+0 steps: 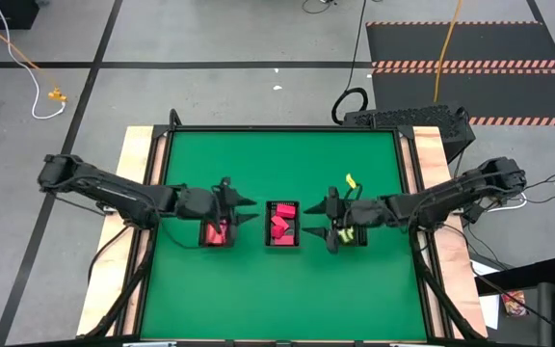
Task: Sort & place blocks by color
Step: Return to Home Position
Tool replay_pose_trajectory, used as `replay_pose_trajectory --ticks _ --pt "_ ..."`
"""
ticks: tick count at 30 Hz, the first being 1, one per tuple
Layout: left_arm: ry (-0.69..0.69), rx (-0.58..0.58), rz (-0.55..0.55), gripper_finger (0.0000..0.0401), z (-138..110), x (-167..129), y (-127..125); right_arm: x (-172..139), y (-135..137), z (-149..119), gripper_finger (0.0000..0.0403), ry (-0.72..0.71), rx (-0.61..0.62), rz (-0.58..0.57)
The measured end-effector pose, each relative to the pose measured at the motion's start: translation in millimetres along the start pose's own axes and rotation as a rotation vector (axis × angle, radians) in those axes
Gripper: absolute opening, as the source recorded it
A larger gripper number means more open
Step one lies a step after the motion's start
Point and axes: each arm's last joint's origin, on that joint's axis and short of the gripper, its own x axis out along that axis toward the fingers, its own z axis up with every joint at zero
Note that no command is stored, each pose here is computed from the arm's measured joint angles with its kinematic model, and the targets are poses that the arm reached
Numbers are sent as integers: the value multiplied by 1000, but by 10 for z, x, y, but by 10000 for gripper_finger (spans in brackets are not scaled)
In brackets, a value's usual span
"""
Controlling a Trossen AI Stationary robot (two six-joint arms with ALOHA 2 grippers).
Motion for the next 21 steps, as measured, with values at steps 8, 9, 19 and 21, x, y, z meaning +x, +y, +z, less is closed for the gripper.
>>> replay_pose_trajectory --ticks 8,9,19,21 --pt "-119 -5 -35 165 9 -480 85 -298 -88 152 198 -7 -44 -39" --pt "-136 -7 -36 157 0 -531 85 -332 -98 158 191 0 -47 -49" --pt "-166 9 -60 9 -269 -796 123 -605 -170 177 63 46 -42 -106" --pt "-165 17 -65 9 -274 -840 129 -657 -177 190 26 42 -52 -105"
